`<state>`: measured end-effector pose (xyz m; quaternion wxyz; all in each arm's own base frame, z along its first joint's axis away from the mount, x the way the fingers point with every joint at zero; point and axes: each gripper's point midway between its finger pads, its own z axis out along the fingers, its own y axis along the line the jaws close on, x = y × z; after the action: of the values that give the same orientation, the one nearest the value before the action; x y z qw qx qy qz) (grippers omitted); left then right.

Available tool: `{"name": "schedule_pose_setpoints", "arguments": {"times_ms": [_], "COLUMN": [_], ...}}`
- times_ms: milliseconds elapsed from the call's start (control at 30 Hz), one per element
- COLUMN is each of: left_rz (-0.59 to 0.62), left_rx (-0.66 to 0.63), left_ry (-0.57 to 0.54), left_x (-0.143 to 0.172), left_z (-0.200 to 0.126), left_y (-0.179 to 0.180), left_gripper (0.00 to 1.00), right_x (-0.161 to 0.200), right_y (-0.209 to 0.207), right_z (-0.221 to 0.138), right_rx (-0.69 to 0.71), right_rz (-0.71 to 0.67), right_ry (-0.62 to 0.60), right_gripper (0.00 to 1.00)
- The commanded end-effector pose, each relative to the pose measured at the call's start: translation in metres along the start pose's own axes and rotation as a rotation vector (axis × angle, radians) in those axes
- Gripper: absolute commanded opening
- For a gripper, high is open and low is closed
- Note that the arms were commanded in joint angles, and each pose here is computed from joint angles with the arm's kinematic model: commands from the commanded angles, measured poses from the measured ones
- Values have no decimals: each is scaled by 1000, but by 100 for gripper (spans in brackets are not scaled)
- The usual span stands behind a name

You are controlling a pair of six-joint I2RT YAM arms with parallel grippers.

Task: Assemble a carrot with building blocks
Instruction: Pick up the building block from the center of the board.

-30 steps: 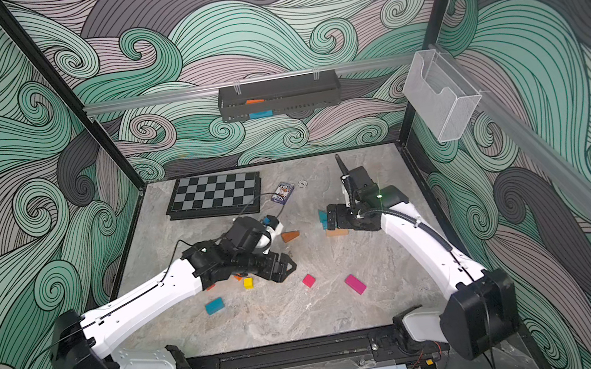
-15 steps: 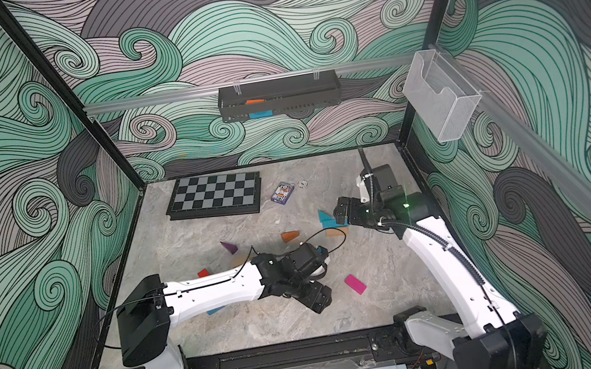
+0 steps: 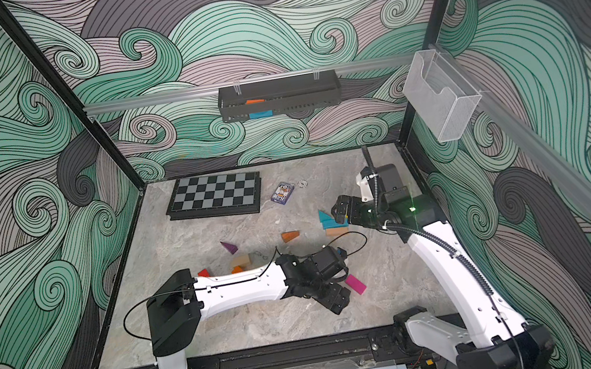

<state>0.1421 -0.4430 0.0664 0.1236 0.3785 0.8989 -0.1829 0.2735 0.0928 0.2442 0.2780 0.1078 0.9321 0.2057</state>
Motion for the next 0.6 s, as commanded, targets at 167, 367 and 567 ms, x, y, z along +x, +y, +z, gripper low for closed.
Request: {"name": "schedule_pose_setpoints", "arguments": {"times_ms": [167, 367, 567], "left_rz": [32, 59, 57], "left_rx": [-30, -53, -101], "left_ry": [-5, -7, -17], "left_x": [-12, -20, -30], "left_z": [16, 29, 46], "left_y": [-6, -11, -8], "left_gripper": [88, 88, 88], "right_x": [-9, -9, -8], "right_y": [12, 13, 15], "right_z": [-12, -12, -12], "right_rx": [-40, -47, -56], "right_rz": [8, 8, 8], "right_ry": [-24, -22, -16], "right_gripper": [99, 99, 99]}}
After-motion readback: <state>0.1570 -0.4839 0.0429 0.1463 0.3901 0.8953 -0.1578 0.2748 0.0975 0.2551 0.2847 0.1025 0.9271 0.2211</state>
